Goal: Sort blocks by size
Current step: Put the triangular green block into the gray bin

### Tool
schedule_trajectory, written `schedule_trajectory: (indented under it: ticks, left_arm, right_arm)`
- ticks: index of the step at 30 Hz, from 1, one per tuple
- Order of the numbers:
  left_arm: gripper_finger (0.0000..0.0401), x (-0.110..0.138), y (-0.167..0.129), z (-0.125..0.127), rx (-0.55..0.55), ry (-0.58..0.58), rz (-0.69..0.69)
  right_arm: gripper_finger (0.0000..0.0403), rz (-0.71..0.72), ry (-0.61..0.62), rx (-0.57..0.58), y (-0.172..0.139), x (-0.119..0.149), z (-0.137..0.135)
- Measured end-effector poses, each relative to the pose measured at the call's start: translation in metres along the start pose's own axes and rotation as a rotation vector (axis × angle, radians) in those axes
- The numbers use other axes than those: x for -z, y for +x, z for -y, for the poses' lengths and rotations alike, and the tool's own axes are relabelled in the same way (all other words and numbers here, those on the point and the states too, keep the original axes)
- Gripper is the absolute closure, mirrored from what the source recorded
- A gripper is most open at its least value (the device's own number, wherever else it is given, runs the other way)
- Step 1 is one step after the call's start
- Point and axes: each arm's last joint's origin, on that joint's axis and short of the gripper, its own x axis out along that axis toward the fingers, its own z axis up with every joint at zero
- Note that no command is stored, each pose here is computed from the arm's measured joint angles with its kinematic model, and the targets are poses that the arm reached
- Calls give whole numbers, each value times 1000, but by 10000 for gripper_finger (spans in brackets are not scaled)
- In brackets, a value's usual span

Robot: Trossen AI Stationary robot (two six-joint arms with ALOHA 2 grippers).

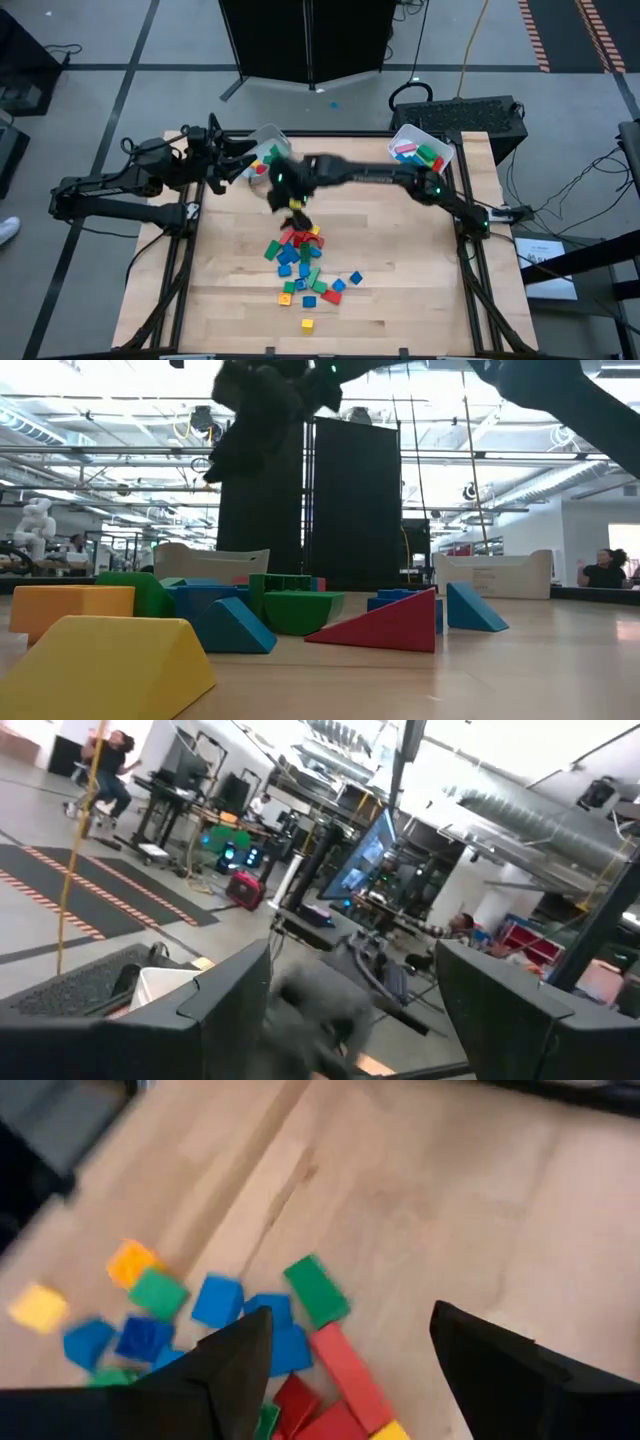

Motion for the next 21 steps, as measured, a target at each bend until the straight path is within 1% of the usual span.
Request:
schedule_trajectory:
  ticks: [3, 6, 8, 11, 13, 15, 16, 18, 21]
  left_arm:
    - [120, 0, 0, 0, 2, 0, 3]
    - [120, -1, 0, 0, -17, 23, 14]
    - [120, -3, -3, -1, -54, 53, 41]
    - [120, -10, -11, -3, -163, 91, 117]
    - [120, -15, -18, -4, -253, 121, 160]
    - [120, -16, -29, -8, -362, 145, 167]
    - [120, -15, -34, -11, -419, 157, 151]
    - [120, -9, -46, -17, -509, 184, 72]
    - [120, 3, -65, -25, -570, 153, -78]
  right_arm:
    - [137, -50, -87, 19, 34, 3, -14]
    - [136, -59, -161, 33, 63, 7, -23]
    - [136, -47, -195, 40, 74, 5, -30]
    - [136, -42, -216, 30, 85, 6, -37]
    - [136, -43, -230, 25, 88, 5, -41]
    - [136, -17, -250, 34, 89, 2, -42]
    - [136, -10, -252, 37, 88, 1, -42]
    - [136, -12, -242, 43, 88, 1, -41]
    - [135, -25, -224, 79, 88, 2, -40]
